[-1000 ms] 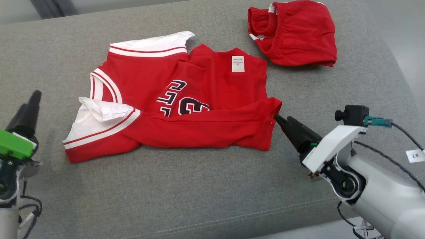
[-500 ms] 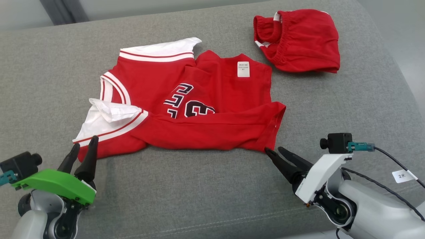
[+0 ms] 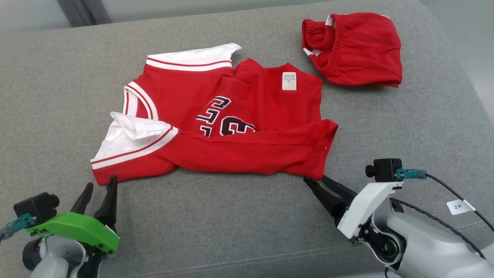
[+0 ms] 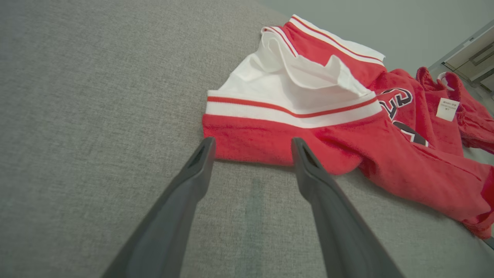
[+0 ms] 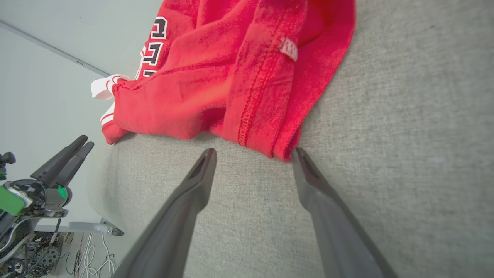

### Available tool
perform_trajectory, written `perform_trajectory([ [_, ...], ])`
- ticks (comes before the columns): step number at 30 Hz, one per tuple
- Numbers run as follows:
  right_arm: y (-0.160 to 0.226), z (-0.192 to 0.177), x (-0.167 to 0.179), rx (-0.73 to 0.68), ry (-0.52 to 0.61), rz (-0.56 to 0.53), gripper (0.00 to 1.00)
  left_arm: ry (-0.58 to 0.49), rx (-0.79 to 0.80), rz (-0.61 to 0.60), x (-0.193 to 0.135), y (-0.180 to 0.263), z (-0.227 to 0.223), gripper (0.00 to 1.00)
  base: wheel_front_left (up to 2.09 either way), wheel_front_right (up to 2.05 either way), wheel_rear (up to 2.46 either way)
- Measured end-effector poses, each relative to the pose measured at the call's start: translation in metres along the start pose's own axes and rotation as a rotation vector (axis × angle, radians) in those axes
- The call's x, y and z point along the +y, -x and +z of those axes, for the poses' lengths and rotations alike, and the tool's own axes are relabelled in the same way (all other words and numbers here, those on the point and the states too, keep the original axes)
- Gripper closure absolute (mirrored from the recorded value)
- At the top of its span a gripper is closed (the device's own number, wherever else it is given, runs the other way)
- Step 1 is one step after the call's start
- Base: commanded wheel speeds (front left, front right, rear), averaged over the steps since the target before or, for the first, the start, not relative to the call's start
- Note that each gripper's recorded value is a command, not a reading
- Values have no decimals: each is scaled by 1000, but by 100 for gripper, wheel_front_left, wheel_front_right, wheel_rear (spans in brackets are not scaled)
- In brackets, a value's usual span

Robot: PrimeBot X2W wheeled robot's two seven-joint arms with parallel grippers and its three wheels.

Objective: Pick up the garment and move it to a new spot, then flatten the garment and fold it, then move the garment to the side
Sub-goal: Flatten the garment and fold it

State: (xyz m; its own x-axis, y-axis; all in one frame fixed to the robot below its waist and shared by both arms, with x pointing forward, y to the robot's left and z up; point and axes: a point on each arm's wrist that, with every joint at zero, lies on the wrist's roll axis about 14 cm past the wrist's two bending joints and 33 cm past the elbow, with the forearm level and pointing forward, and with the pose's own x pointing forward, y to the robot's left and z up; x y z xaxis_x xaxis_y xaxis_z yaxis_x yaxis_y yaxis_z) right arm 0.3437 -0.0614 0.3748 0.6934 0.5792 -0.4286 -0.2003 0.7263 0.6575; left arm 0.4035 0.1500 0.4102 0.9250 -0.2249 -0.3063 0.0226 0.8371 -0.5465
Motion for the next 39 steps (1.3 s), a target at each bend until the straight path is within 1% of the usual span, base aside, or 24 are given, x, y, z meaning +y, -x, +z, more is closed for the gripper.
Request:
perform_trajectory([
  [4, -5, 1, 6, -3, 3, 15, 0, -16, 16, 45, 11, 2, -6, 0, 0, 0, 0],
  [5, -7, 2, 7, -5, 4, 18, 1, -19, 22, 59, 15, 2, -8, 0, 0, 0, 0],
  [7, -8, 3, 8, -5, 5, 21, 7, -22, 30, 73, 19, 2, -12, 0, 0, 0, 0],
  [8, -9, 3, 9, -4, 5, 22, 14, -22, 32, 79, 21, 2, -13, 0, 0, 0, 0],
  [9, -10, 2, 9, -2, 6, 23, 18, -22, 38, 86, 23, 2, -15, 0, 0, 0, 0],
  [10, -12, 3, 10, -1, 9, 26, 27, -22, 47, 95, 26, 1, -17, 0, 0, 0, 0],
  [11, -13, 3, 11, 0, 11, 29, 50, -23, 50, 100, 27, 0, -18, 0, 0, 0, 0],
  [13, -14, 3, 12, 2, 14, 32, 55, -25, 57, 104, 29, -3, -19, 0, 0, 0, 0],
  [14, -15, 3, 11, 2, 15, 31, 60, -27, 56, 103, 28, -6, -19, 0, 0, 0, 0],
  [16, -16, 5, 9, 0, 17, 27, 64, -41, 52, 98, 27, -12, -16, 0, 0, 0, 0],
  [17, -16, 6, 9, 0, 16, 25, 67, -48, 53, 96, 27, -14, -16, 0, 0, 0, 0],
  [18, -16, 6, 8, 0, 15, 23, 74, -52, 55, 92, 26, -17, -16, 0, 0, 0, 0],
  [21, -17, 5, 5, 2, 12, 14, 80, -58, 79, 86, 25, -21, -21, 0, 0, 0, 0],
  [22, -16, 5, 4, 2, 11, 11, 89, -60, 83, 88, 26, -22, -22, 0, 0, 0, 0],
  [23, -16, 4, 3, 3, 11, 9, 100, -61, 86, 90, 27, -23, -23, 0, 0, 0, 0],
  [24, -17, 4, 3, 3, 10, 9, 100, -62, 93, 94, 28, -23, -24, 0, 0, 0, 0],
  [25, -17, 4, 3, 3, 10, 9, 100, -62, 93, 94, 28, -23, -24, 9, 0, 0, 0],
  [26, -17, 4, 3, 4, 11, 9, 100, -62, 100, 92, 29, -24, -26, 35, 0, 0, 0],
  [28, -18, 6, 3, 0, 14, 10, 100, -64, 105, 91, 29, -26, -26, 73, 0, 0, 0],
  [29, -18, 7, 3, -2, 14, 10, 100, -65, 107, 91, 29, -26, -27, 100, 0, 0, 0],
  [34, -16, 8, 2, -8, 16, 4, 100, -65, 111, 89, 30, -26, -28, 100, 0, 0, 0],
  [39, -15, 15, 2, -31, 25, 2, 100, -65, 82, 77, 27, -24, -22, 100, 0, 0, 0],
])
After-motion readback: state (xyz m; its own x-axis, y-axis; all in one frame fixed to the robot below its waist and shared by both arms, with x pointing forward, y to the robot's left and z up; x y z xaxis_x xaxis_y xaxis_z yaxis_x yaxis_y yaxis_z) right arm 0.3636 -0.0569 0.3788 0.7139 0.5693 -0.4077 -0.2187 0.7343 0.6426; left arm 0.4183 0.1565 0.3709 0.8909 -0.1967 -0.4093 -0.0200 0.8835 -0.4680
